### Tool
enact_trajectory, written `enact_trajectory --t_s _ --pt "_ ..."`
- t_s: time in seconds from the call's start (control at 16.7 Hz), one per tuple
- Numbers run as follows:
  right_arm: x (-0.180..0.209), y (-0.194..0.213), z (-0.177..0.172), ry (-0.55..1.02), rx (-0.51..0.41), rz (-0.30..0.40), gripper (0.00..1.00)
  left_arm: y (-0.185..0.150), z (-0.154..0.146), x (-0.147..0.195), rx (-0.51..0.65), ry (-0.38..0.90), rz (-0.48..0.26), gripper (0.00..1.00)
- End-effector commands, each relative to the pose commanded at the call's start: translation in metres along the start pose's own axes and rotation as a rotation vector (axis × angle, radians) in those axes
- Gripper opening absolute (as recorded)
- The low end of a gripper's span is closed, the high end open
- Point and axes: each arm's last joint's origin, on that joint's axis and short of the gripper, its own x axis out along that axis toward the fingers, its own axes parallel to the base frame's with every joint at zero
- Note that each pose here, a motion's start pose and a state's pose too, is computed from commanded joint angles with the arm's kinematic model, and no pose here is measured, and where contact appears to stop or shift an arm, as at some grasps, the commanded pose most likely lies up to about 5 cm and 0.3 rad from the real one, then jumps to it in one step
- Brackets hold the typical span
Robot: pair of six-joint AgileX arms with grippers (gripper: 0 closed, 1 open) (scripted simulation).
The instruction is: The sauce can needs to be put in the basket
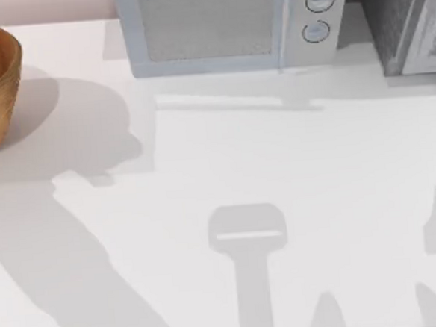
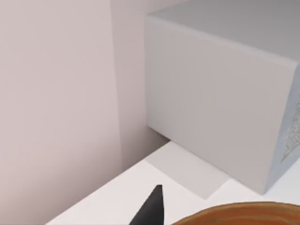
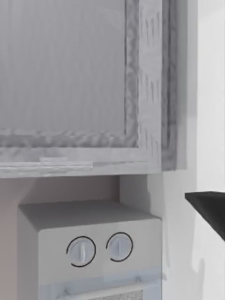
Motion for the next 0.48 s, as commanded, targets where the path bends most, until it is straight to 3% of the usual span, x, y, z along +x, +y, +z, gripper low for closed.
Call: enact_trajectory --t_s 0.12,0.48 --pt "0.0 0.0 0.0 0.0 0.0 0.0 1.0 0.0 0.0 0.0 0.0 0.0 0.0 0.98" --pt "0.0 0.0 0.0 0.0 0.0 0.0 1.0 0.0 0.0 0.0 0.0 0.0 0.0 1.0"
